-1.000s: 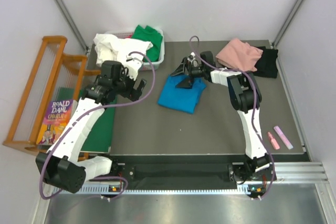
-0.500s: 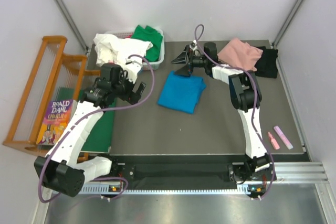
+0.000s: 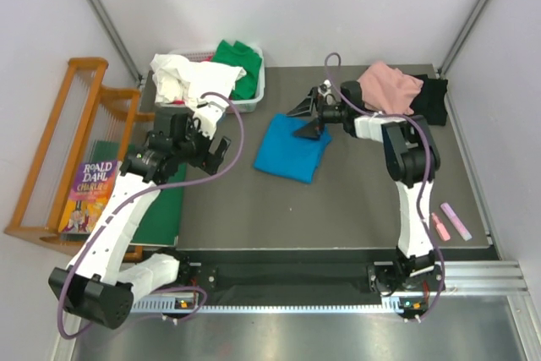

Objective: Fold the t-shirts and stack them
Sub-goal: Fold the tshirt

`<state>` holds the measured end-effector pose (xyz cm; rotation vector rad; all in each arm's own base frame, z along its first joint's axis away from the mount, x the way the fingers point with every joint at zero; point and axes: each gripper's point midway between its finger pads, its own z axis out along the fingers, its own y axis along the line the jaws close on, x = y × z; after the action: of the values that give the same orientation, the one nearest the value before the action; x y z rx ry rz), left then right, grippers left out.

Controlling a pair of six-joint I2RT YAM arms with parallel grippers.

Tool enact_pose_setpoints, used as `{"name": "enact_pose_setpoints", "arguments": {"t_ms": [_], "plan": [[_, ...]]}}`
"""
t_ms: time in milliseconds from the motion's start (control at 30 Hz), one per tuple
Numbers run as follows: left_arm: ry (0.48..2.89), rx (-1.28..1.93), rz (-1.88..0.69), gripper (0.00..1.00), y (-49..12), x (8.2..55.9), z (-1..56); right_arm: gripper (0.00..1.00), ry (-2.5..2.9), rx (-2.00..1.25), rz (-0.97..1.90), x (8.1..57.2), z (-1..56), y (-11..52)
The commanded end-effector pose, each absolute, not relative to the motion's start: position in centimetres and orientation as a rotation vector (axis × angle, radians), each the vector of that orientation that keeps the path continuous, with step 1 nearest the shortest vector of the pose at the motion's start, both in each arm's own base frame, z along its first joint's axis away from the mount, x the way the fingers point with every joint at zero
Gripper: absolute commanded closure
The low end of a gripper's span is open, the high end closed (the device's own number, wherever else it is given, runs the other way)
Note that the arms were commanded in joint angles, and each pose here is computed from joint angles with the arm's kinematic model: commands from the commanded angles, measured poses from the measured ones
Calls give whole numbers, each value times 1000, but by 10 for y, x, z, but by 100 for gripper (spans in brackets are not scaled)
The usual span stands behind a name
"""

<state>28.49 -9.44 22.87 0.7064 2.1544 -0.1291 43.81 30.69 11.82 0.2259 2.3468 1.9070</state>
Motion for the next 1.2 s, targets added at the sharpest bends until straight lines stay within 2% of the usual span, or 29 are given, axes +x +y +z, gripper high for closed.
{"name": "enact_pose_setpoints", "arguments": {"t_ms": [0,300,433,567,767,900,1033,1167], "plan": [[2131,697,-111,1,-89,277,241,0,2197,-8,1805,425,182,292],[2147,687,-85,1,-82,270,237,0,2335,218,1780,434,91,264],[2144,686,-92,1,-83,269,239,0,2364,263,1774,443,75,258],[2151,687,-102,1,-83,269,237,0,2356,260,1768,454,82,256],[2147,684,-110,1,-84,270,240,0,2207,119,1806,447,172,271],[2148,679,-113,1,-84,272,241,0,2160,-15,1822,414,228,299],[2145,674,-112,1,-84,273,243,0,2179,-48,1818,382,229,318],[2143,670,-112,1,-83,273,243,0,2282,1,1814,360,184,326]]}}
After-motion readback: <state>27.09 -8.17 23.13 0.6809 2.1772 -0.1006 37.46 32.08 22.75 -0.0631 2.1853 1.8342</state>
